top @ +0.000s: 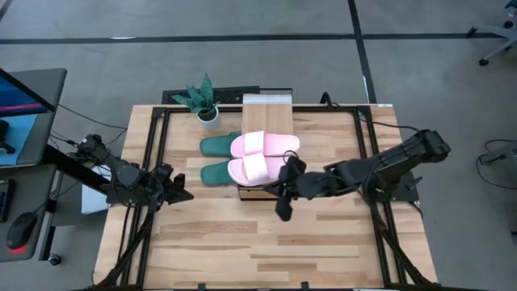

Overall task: Pick and place slides into the shelf
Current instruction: Put the pink slipper on the shelf

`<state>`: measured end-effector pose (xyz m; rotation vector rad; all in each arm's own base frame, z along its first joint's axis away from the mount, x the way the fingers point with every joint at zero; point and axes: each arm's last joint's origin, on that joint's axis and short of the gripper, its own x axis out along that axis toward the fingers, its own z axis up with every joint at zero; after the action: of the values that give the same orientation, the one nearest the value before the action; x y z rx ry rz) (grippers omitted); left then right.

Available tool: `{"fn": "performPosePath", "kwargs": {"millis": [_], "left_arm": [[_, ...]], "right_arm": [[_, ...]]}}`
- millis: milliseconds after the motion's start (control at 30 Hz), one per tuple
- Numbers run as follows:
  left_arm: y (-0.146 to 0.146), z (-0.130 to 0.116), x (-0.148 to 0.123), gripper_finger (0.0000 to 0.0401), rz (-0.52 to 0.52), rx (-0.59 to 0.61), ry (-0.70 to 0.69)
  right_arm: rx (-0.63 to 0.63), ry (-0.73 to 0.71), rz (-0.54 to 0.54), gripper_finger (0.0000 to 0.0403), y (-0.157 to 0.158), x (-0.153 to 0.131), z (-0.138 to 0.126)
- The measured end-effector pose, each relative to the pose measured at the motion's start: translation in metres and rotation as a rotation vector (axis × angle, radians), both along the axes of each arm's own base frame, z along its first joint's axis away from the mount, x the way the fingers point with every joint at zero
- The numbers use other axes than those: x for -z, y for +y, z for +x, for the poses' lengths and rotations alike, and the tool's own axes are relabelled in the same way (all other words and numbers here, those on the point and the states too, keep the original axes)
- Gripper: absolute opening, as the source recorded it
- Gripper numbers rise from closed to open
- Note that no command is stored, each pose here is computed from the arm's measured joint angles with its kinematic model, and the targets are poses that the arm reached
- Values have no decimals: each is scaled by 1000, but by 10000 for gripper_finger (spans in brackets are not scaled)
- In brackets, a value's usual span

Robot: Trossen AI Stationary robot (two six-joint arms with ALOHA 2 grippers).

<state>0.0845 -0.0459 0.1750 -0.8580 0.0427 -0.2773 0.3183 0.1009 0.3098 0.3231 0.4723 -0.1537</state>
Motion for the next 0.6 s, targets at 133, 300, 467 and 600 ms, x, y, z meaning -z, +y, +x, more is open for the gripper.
{"fn": "performPosePath", "kwargs": {"millis": [133, 300, 467, 600], "left_arm": [[-1, 0, 0, 0, 3, 23, -1], [-1, 0, 0, 0, 4, 38, 0], [-1, 0, 1, 0, 6, 38, 4], [-1, 0, 1, 0, 7, 37, 6]], "right_arm": [[6, 62, 9, 0, 8, 3, 12], [10, 123, -7, 0, 13, 4, 24], [52, 176, -52, 0, 12, 5, 33], [107, 210, -80, 0, 10, 8, 35]]}}
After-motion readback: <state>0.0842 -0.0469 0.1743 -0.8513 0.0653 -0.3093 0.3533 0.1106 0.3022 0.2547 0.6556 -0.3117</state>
